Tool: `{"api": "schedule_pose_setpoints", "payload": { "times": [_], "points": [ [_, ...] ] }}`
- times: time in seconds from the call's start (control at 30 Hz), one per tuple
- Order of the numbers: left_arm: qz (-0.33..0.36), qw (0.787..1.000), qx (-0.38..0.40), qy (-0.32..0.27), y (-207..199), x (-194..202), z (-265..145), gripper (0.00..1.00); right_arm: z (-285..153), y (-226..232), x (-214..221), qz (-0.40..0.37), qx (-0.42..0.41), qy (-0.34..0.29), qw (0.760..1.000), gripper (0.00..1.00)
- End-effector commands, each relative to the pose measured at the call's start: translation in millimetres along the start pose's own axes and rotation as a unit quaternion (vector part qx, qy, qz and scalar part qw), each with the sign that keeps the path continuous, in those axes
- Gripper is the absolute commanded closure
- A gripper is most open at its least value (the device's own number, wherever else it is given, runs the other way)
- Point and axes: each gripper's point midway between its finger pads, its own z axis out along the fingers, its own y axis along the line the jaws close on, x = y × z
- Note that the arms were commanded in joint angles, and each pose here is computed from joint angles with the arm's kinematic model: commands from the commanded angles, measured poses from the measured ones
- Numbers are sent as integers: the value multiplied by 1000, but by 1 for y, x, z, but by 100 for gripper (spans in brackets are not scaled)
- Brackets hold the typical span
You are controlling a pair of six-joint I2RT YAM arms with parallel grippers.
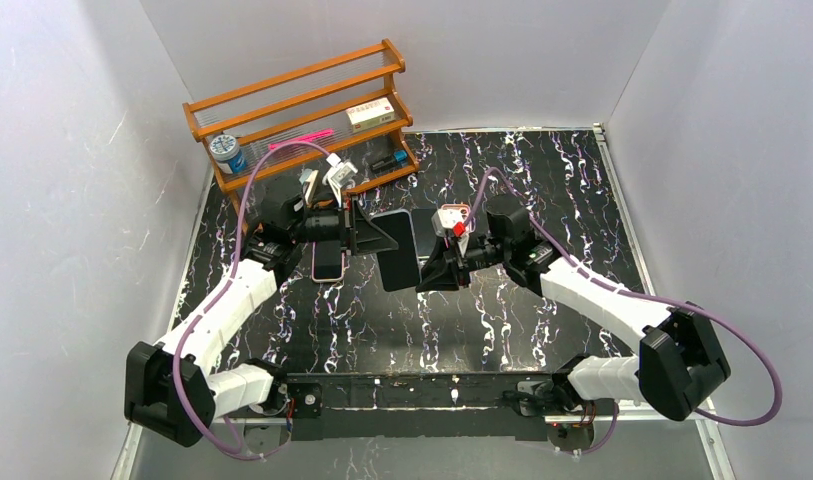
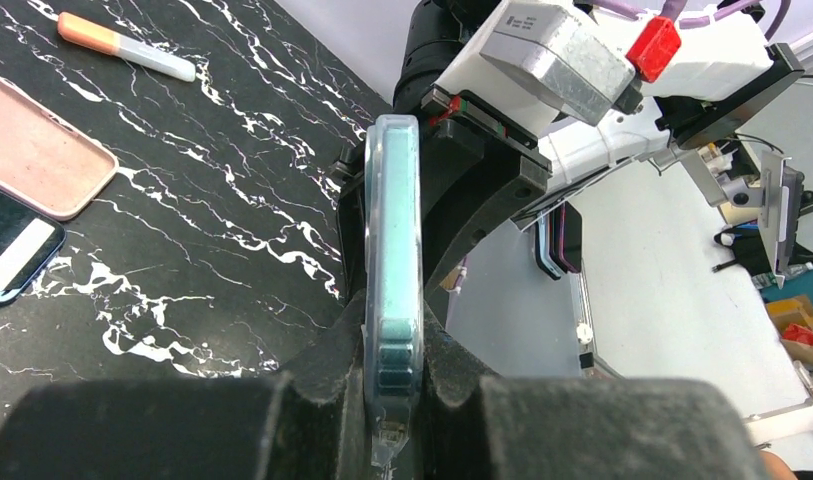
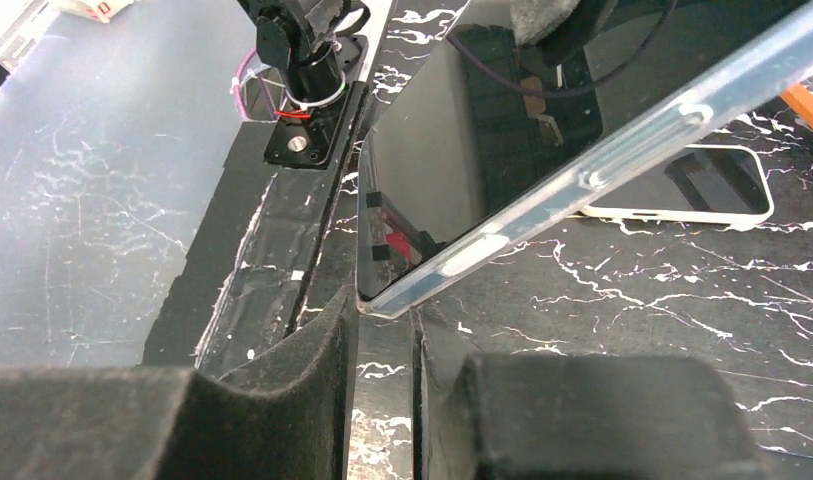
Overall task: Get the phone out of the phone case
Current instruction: Remove the phone case from the phone.
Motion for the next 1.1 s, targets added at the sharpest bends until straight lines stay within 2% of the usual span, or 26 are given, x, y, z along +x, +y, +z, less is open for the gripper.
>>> {"api": "schedule_pose_setpoints", "payload": {
  "times": [0.0,0.27,0.53,0.8,0.97,1.07],
  "points": [
    [22,999,26,-29,-28,-30,-2,100,11,-8,-12,-85,-14,5,996,99],
    [23,998,43,-26,-36,-25,-4,100,21,-24,-12,-123,-18,52,991,99],
    [21,998,56,-28,-43,-24,-4,100,23,-49,-25,-172,28,68,982,99],
    [5,998,61,-26,-43,-15,-2,100,18,-70,-46,-221,97,52,969,99],
    [19,999,37,-26,-33,-14,-1,100,10,-62,-40,-208,110,54,970,99],
    [43,999,5,-20,-23,-15,-2,100,1,-51,-30,-191,121,52,973,82]
  ]
}}
